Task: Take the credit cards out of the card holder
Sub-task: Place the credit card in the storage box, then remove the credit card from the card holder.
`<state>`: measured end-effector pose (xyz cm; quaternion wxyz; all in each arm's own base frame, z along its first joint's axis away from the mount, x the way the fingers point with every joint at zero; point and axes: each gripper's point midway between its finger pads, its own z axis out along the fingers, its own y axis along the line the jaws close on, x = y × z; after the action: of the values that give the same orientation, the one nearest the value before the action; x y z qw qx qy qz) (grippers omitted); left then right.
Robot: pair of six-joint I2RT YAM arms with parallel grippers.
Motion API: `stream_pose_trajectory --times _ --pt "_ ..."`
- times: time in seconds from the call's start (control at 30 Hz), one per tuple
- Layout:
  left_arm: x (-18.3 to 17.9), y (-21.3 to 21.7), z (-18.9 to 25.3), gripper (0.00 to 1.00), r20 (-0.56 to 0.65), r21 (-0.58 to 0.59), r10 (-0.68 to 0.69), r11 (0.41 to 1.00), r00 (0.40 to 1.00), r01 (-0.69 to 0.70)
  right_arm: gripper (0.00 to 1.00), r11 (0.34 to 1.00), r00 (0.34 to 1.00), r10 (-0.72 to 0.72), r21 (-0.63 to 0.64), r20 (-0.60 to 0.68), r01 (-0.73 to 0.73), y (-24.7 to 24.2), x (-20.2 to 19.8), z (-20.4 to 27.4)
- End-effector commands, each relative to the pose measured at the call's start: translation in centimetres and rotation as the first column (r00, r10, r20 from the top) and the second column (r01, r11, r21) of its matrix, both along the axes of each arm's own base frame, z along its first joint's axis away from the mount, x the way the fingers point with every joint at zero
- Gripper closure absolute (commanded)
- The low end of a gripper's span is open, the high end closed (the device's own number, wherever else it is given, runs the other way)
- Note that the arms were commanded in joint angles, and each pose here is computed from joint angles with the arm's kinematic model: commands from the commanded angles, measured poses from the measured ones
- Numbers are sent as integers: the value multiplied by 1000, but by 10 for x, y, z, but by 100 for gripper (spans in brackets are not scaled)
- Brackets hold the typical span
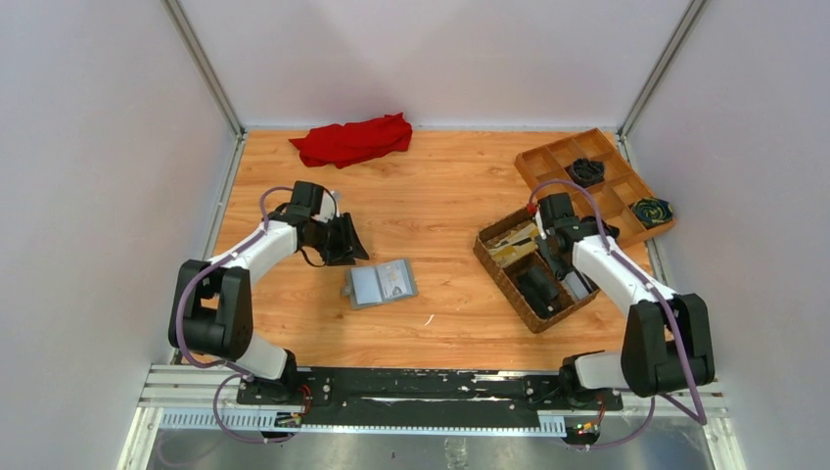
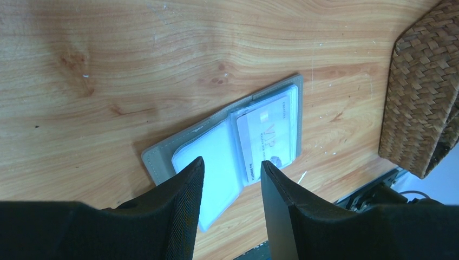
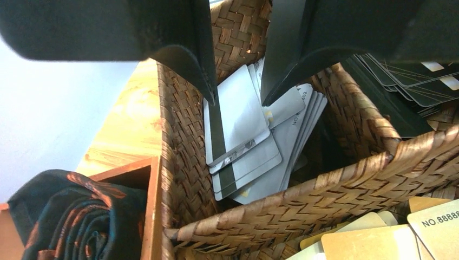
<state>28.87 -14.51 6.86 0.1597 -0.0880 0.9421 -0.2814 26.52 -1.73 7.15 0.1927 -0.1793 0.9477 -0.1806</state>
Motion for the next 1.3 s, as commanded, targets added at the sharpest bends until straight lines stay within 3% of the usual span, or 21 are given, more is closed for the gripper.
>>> stream_pose_trajectory --times 0.0,0.17,0.3,0.4,0.53,0.63,0.7,0.83,0.93,1.0,1.07,1.27 --pt "3 -1 7 53 14 -13 -11 1000 1000 11 59 999 996 -32 -6 78 32 -1 3 29" --pt "1 -1 12 53 30 -14 -16 1000 999 17 55 999 974 -34 41 224 26 3 13 79" --pt "0 -4 16 52 40 -22 -21 1000 999 22 56 984 947 -13 171 322 -44 26 23 115" --pt "-3 -10 19 52 52 -27 -27 999 998 28 58 943 933 -14 316 360 -108 59 28 127" --pt "-6 -23 25 52 80 -75 -19 997 997 25 57 840 919 36 486 393 -241 133 33 128" --pt "-12 -32 26 51 81 -105 -13 994 997 22 56 753 914 158 553 373 -356 204 20 113" --pt "-17 -44 26 51 80 -166 -15 986 997 28 55 697 928 150 629 342 -345 237 16 101" --pt "-25 -51 16 51 48 -196 -4 981 999 13 55 483 980 147 854 136 -191 298 2 79" --pt "-27 -43 5 51 30 -153 37 988 999 -32 55 315 980 192 944 43 -103 336 -7 62" --pt "-29 -40 -4 51 2 -139 61 988 998 -60 56 250 978 208 967 0 -53 352 -12 47" --pt "-31 -36 -13 51 -23 -123 84 989 996 -86 57 226 967 249 974 -48 -9 367 -17 34" --pt "-34 -18 -34 52 -73 -67 133 988 988 -138 57 264 948 302 964 -105 23 385 -26 10"
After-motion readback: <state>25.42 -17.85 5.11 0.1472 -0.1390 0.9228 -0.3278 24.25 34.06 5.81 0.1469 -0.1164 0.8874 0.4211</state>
